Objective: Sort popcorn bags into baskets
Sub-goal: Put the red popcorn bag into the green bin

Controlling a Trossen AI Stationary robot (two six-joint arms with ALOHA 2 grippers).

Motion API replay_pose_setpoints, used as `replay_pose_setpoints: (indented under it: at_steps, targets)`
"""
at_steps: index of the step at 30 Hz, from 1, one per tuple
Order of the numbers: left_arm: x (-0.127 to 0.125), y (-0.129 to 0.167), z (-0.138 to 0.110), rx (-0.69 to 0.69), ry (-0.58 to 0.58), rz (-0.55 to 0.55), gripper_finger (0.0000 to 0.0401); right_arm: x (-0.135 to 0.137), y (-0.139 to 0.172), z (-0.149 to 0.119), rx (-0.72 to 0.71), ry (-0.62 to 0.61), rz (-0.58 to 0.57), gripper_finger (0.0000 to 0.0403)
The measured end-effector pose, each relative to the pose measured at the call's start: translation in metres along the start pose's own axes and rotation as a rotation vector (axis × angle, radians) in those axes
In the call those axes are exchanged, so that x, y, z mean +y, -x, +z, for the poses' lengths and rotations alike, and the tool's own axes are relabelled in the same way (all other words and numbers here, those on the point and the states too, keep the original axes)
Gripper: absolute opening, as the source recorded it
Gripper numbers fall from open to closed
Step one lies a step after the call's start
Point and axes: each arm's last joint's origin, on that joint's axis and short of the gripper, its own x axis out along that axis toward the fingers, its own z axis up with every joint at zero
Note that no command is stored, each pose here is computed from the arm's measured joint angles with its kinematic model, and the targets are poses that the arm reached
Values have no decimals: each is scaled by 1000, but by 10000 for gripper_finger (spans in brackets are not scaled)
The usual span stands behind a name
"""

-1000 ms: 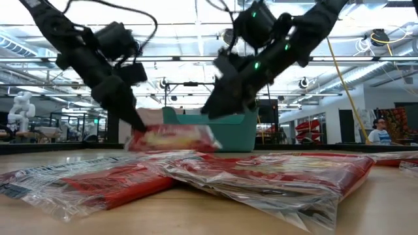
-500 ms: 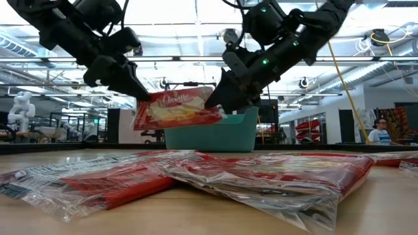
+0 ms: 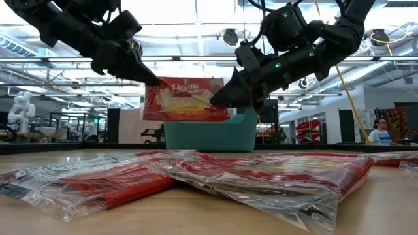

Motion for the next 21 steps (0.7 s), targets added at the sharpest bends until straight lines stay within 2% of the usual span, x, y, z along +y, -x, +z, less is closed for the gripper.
replay_pose_setpoints:
  at_steps: [3,7,14,17,21]
  targets:
    - [2,0,2,-18,72,40,67,0,0,1,-2,36,21,11]
    - [6,0,1,-5,161,86,137,0,0,1,-3,59,18,16]
    - [11,1,-6,70,206,161,264,-1,0,1,-1,84,17,3]
    - [13,0,-13,120,250,100,293,-2,0,0,9,98,9,1]
    - [10,-1,-23,137,300,-3,297,-2,0,0,10,128,6,1]
